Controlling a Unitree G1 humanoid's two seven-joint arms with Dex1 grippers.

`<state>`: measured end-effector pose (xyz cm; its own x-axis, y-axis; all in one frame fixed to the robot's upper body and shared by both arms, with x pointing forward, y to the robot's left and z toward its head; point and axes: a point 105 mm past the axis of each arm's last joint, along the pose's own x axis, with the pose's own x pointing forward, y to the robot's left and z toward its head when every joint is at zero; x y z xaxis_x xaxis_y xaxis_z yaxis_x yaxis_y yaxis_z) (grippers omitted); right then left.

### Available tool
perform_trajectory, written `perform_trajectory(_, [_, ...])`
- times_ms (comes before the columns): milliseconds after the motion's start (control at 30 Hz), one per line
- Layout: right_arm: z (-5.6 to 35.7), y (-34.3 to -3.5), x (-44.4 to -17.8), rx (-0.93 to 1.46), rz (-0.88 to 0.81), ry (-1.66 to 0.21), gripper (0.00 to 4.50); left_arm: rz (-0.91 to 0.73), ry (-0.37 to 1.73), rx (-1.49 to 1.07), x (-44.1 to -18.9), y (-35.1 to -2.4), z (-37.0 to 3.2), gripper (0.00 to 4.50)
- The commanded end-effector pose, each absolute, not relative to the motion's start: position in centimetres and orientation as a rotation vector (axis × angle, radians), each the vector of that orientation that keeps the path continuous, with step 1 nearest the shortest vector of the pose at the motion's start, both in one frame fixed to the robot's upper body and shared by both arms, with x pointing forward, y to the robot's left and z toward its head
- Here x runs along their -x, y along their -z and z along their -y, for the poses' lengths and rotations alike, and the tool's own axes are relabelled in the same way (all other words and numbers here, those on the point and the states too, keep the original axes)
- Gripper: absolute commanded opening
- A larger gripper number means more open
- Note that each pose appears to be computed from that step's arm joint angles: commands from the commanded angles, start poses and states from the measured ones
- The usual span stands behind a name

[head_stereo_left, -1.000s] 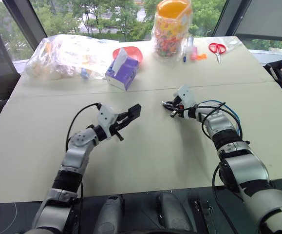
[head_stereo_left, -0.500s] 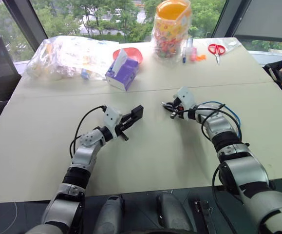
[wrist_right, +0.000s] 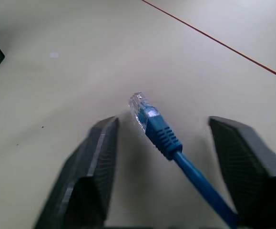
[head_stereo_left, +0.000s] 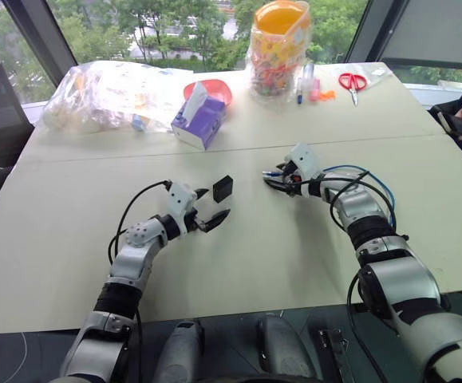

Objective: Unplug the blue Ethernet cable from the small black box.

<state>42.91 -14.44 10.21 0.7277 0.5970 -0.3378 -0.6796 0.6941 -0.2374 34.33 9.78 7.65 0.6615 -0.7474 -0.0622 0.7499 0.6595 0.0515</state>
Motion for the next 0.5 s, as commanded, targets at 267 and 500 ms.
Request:
perform_trajectory(267, [15.5,-14.0,-41.2,0.322,-0.182,-0.856,4.40,0.003,0.748,-0.150,-32.6,-10.8,-14.0,4.50])
perform_trajectory(500, [17.0,-17.0,-37.3,0.215,-0.134,-0.965,4.40,0.077,0.552,-0.189,-32.2,-13.7,-17.9,4.50])
